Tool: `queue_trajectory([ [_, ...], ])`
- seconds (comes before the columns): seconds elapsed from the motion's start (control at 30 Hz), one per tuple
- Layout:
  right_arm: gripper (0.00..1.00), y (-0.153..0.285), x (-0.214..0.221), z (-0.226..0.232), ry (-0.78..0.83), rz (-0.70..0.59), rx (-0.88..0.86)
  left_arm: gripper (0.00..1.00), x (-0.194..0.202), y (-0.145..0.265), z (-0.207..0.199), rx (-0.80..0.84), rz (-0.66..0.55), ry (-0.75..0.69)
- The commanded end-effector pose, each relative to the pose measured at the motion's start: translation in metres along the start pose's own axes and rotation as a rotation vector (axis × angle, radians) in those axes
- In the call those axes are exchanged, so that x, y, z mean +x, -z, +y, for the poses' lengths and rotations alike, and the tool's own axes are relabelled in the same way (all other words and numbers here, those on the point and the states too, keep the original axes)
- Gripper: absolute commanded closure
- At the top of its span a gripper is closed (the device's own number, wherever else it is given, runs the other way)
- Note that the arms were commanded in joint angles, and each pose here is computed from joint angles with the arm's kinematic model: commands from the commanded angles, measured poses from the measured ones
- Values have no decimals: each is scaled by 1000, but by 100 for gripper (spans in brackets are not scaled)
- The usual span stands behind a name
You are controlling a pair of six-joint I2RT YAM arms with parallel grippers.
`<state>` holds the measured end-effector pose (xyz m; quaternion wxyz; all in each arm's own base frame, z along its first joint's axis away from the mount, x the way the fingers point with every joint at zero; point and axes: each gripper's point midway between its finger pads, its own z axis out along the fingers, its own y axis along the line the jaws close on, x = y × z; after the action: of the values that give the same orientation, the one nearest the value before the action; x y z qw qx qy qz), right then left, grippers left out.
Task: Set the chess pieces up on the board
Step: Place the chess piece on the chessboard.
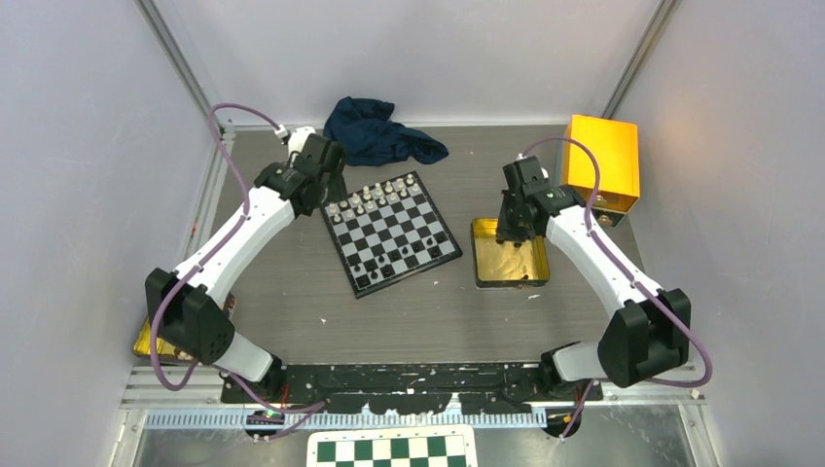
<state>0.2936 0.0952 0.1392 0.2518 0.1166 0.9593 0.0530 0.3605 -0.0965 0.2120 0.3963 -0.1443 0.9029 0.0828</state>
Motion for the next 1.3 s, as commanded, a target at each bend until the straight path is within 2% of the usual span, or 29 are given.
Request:
queue_trajectory([
  [0.0, 99, 26, -19, 31, 61, -58, -77, 3, -7, 16, -4, 49, -46, 22],
  [0.27, 99, 29, -24, 86, 163, -51, -142, 3, 1, 24, -4, 71, -45, 22],
  [0.63, 99, 11, -4, 137, 271, 28, -184, 3, 10, 28, 1, 84, -42, 31],
  [1.27, 99, -24, 35, 177, 350, 114, -209, 3, 9, 21, -7, 98, -38, 15],
])
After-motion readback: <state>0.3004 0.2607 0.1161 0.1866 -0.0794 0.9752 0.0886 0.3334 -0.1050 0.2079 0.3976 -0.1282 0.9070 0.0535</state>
